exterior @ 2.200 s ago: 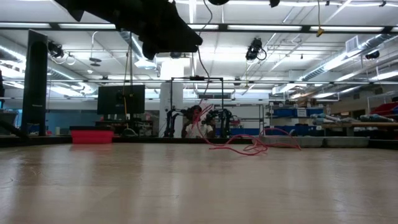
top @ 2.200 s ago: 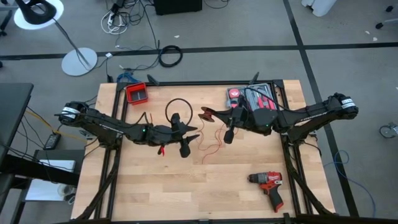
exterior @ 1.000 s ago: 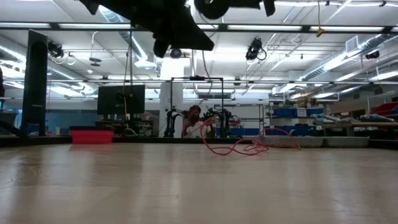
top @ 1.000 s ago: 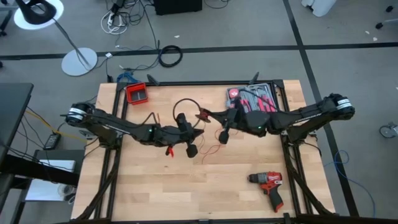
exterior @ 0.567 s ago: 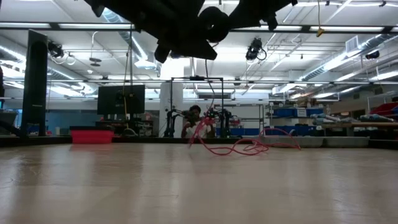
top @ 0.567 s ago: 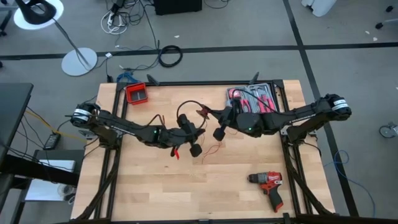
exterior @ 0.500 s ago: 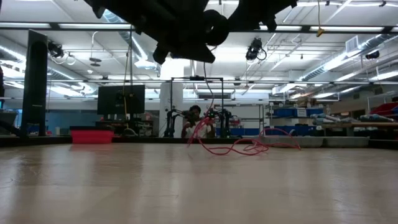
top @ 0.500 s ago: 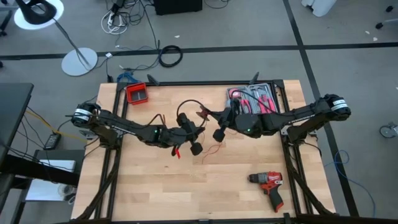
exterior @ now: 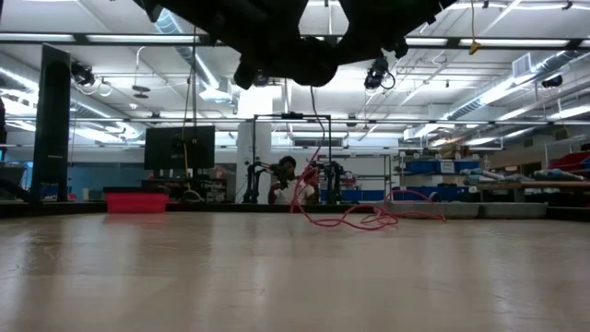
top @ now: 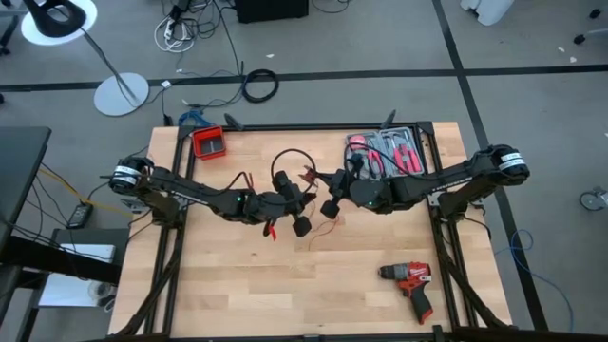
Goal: Coil cords
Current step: Coil the red wire onto the black spool
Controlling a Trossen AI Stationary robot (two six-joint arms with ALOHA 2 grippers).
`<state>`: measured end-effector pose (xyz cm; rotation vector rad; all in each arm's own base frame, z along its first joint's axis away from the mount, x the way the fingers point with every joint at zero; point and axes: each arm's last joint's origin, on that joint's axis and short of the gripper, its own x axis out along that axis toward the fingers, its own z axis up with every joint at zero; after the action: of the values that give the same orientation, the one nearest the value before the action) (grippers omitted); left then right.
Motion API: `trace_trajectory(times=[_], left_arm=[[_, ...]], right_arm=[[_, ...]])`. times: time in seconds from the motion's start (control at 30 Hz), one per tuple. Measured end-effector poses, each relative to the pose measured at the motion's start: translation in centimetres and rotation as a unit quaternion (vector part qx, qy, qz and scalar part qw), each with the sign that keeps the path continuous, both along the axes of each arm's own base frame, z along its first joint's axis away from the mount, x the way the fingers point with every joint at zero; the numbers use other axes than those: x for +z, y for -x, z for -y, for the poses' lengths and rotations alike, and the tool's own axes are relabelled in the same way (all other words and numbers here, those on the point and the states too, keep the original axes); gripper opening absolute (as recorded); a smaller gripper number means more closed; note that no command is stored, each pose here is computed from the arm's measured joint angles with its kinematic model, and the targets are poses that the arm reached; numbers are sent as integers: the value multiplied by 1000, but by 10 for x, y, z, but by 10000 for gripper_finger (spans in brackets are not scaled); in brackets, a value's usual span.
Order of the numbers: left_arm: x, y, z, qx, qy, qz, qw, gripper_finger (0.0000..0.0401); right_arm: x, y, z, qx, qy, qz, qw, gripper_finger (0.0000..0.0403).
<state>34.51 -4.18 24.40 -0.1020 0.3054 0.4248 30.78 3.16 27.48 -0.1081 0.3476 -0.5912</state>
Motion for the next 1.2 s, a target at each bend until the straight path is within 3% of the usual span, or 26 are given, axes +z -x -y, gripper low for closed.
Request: trace_trajectory(times=[0.33,0.67,0.8,0.97,1.2], left_arm=[[27,-6,3,-39,-4,-49,998,1],[50,-3,5,-94,-37,-156,983,1],[46,-1,7,-152,-53,-191,968,8],[33,6,6,-167,-67,-244,953,31],[18,6,11,-172,-60,-244,953,89]], right_arm=[[-13,10,-8,20,30,-98,995,0],[-20,19,-36,117,29,-153,981,0],[-21,21,-40,137,32,-164,976,0],[-14,28,-41,167,11,-165,972,0],[-2,37,-38,174,-8,-142,974,0]])
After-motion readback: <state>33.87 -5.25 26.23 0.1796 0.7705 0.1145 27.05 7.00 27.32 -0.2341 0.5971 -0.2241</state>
